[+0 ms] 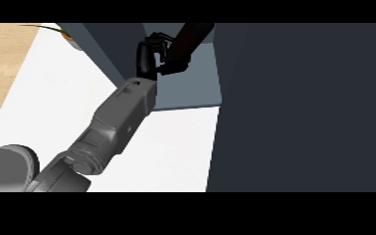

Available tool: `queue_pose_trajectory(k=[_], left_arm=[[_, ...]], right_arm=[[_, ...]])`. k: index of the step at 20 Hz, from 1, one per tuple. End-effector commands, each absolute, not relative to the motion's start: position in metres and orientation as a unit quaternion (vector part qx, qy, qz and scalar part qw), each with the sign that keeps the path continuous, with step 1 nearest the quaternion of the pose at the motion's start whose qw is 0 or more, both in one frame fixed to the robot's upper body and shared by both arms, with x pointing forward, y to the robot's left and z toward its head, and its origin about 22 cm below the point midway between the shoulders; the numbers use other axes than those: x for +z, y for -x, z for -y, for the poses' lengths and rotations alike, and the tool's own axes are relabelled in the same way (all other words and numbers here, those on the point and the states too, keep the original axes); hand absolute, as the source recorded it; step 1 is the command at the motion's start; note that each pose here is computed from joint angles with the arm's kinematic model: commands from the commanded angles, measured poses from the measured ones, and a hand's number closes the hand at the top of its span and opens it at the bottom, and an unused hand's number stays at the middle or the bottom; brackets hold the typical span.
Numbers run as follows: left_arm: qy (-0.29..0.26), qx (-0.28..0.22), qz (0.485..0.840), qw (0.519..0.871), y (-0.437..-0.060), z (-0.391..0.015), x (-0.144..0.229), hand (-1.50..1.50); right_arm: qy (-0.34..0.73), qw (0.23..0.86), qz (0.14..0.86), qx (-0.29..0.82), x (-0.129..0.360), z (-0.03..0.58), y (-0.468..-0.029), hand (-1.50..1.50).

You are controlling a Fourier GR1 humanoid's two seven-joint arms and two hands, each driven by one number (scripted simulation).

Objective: Pick up the wine, place it into the cabinet and close the cabinet

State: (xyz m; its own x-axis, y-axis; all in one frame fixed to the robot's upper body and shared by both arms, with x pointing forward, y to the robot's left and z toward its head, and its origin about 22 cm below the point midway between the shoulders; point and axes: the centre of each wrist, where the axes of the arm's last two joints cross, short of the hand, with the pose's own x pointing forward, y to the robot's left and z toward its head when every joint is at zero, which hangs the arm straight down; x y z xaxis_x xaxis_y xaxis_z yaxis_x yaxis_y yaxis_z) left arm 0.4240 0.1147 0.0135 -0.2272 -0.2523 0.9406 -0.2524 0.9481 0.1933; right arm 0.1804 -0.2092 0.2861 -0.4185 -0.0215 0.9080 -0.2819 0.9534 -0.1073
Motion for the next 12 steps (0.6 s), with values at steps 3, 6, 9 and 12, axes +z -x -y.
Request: queue_pose_trajectory(k=[3,6,9,12], left_arm=[[-0.185,-0.007,0.772,0.609,-0.418,-0.122,-0.001,1.5],[-0.213,0.0,0.759,0.615,-0.433,-0.132,0.024,1.5],[-0.192,-0.001,0.751,0.631,-0.416,-0.114,-0.001,1.5],[-0.128,0.043,0.757,0.639,-0.425,-0.13,0.011,1.5]], right_arm=[[-0.111,0.517,0.84,0.121,0.284,0.21,-0.166,-1.5],[-0.114,0.52,0.835,0.141,0.283,0.208,-0.173,-1.5],[-0.117,0.516,0.837,0.139,0.29,0.204,-0.172,-1.5],[-0.12,0.51,0.843,0.126,0.284,0.206,-0.172,-1.5]])
